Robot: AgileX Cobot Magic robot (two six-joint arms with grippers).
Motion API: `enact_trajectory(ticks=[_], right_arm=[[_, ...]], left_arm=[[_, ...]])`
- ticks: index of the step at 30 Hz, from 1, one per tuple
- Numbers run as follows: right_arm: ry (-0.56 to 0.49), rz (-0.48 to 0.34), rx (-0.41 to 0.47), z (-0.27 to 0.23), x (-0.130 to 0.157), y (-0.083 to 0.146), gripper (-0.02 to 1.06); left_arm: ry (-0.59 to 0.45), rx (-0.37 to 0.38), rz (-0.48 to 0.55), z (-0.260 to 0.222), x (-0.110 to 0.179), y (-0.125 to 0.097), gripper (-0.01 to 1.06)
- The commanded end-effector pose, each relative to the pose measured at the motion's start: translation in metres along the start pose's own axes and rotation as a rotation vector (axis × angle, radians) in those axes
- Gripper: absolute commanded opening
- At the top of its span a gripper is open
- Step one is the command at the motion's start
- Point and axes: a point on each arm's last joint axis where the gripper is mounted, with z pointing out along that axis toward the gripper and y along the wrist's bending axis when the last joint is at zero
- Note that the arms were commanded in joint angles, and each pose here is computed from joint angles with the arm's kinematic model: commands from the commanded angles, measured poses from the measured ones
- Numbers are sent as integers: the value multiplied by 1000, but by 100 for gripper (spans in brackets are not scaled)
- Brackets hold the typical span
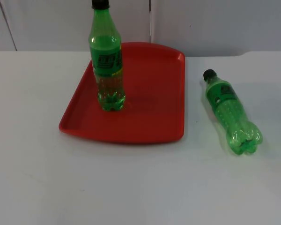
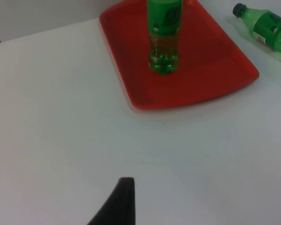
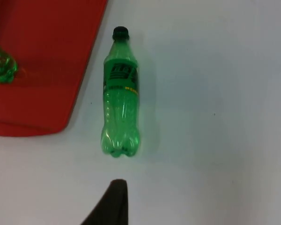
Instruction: Place the bottle upright on the tray.
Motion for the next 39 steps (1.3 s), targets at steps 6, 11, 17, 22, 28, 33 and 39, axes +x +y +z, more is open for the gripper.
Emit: enact_trajectory(ticks=[6,11,17,22,28,33,39], right_arm=[[58,12,-10,37,-50,-3,105],[89,13,-12,64,-77,-5,105],[137,3,-20,101,-103,-5,105],[195,-44,-64,145,-123,15,105],[263,-92,-95,196,-135,47,105],[336,-106,-66,237,-134,71,105],[443,-75,-14,283,-126,93,105]], left_arm=[[-1,0,5,1,1,0,105],[-1,0,5,1,1,0,105],[-1,-2,6,1,1,1,105],[-1,-2,6,1,1,1,105],[-1,-2,6,1,1,1,105],[-1,-2,6,1,1,1,105],[-1,-2,6,1,1,1,105]])
